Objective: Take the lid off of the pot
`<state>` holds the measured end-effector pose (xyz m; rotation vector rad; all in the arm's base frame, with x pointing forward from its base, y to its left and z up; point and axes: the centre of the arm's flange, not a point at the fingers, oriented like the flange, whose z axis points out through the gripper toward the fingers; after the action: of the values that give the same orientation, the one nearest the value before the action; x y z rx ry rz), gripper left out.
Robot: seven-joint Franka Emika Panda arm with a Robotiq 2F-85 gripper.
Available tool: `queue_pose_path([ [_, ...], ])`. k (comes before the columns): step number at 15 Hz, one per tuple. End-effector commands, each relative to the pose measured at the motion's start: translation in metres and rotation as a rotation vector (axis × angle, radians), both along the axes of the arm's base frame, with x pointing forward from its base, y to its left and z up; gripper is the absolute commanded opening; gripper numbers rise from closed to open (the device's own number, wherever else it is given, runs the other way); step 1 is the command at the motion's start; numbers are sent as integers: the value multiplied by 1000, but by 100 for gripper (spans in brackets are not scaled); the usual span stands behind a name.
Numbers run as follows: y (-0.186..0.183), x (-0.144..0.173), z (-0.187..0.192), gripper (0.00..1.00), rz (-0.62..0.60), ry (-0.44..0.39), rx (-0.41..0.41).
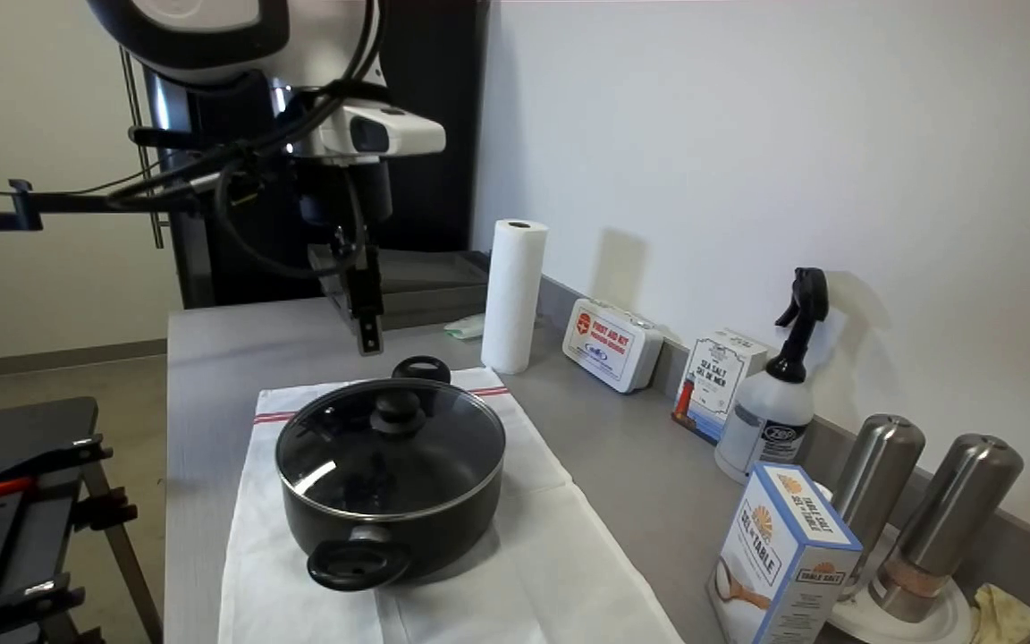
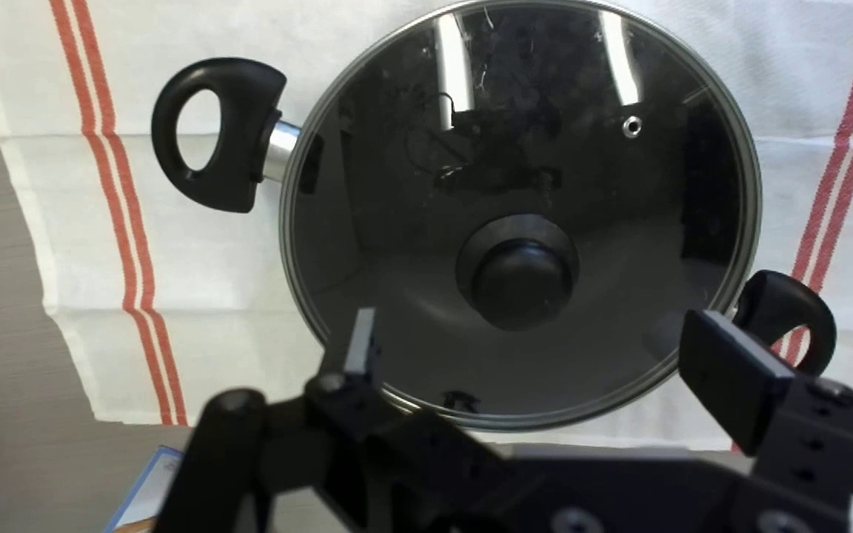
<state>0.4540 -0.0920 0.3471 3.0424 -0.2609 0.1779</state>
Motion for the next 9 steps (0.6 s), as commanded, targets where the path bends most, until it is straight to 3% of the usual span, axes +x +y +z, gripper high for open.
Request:
queue_pose_path([
  [1, -10, 27, -12, 100, 25, 42, 32],
  [9, -9, 51, -47, 100, 68, 139, 61],
])
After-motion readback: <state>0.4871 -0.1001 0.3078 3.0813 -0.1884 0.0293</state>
